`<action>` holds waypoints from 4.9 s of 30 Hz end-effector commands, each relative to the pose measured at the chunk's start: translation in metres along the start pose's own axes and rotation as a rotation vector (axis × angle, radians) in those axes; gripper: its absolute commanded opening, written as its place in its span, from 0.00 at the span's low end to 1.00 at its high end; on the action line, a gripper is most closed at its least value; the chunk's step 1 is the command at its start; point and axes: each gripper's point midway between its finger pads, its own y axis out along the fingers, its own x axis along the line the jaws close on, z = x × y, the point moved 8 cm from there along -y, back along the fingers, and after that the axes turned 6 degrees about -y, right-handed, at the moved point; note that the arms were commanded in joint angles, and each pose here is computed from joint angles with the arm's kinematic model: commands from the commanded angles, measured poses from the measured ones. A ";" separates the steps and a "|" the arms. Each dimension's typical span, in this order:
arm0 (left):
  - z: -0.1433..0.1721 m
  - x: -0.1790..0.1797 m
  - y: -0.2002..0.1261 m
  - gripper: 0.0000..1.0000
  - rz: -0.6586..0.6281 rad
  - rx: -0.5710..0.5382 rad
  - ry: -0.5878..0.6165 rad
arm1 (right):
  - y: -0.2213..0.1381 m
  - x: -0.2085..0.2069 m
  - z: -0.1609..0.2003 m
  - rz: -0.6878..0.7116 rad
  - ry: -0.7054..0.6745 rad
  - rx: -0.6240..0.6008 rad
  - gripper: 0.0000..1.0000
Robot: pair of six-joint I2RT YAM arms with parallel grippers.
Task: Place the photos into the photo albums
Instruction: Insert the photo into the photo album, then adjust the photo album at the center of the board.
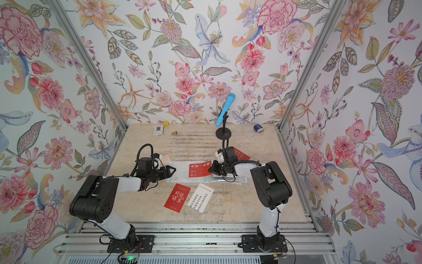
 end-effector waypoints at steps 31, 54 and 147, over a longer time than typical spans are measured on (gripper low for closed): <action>0.011 0.000 -0.001 0.73 -0.017 0.044 -0.020 | 0.007 0.004 -0.008 0.109 -0.066 0.043 0.30; 0.006 -0.004 -0.013 0.74 -0.065 0.013 0.014 | 0.002 0.022 -0.011 0.094 -0.114 0.021 0.28; 0.048 -0.121 0.109 0.73 0.103 0.224 0.218 | -0.143 -0.155 0.037 0.231 0.387 -0.160 0.39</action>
